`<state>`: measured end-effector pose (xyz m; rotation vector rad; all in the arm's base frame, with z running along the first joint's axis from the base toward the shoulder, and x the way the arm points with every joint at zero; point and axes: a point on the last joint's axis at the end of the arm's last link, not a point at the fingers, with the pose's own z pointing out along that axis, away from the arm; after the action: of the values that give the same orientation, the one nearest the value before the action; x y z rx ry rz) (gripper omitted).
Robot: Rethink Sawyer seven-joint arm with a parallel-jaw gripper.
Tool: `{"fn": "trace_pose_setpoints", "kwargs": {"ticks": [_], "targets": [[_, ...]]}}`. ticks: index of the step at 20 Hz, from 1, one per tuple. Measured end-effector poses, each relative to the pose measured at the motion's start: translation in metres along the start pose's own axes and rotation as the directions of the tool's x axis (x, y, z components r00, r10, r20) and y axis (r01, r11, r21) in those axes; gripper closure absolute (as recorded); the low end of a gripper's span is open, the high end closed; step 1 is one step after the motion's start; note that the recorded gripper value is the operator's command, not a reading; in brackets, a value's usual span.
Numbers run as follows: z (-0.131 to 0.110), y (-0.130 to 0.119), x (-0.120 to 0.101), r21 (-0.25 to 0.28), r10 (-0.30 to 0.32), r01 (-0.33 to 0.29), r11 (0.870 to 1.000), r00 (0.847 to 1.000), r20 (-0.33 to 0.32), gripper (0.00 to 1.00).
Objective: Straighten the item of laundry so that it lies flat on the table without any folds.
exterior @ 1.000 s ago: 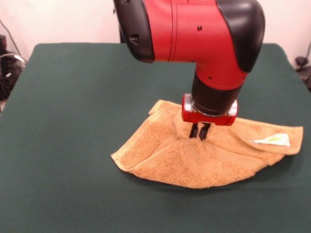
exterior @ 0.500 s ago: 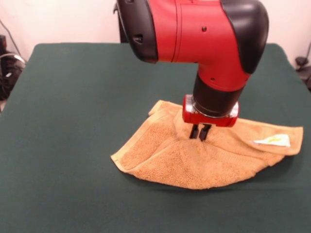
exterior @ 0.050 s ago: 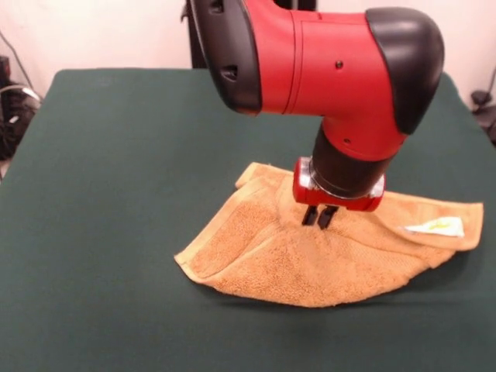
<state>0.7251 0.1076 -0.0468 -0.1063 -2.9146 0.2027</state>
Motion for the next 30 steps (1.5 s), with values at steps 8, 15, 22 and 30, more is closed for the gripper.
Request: {"fn": "trace_pose_setpoints", "kwargs": {"ticks": [8,15,22,30], "targets": [[-0.002,-0.001,-0.012,0.016,0.010,-0.009,1.000,1.000,-0.017,1.00],[-0.007,-0.004,-0.018,0.021,0.016,-0.016,1.000,1.000,-0.011,1.00],[-0.016,-0.008,-0.021,0.024,0.020,-0.020,1.000,1.000,0.000,1.00],[-0.041,-0.013,-0.022,0.028,0.029,-0.028,0.999,1.000,-0.009,1.00]]}}
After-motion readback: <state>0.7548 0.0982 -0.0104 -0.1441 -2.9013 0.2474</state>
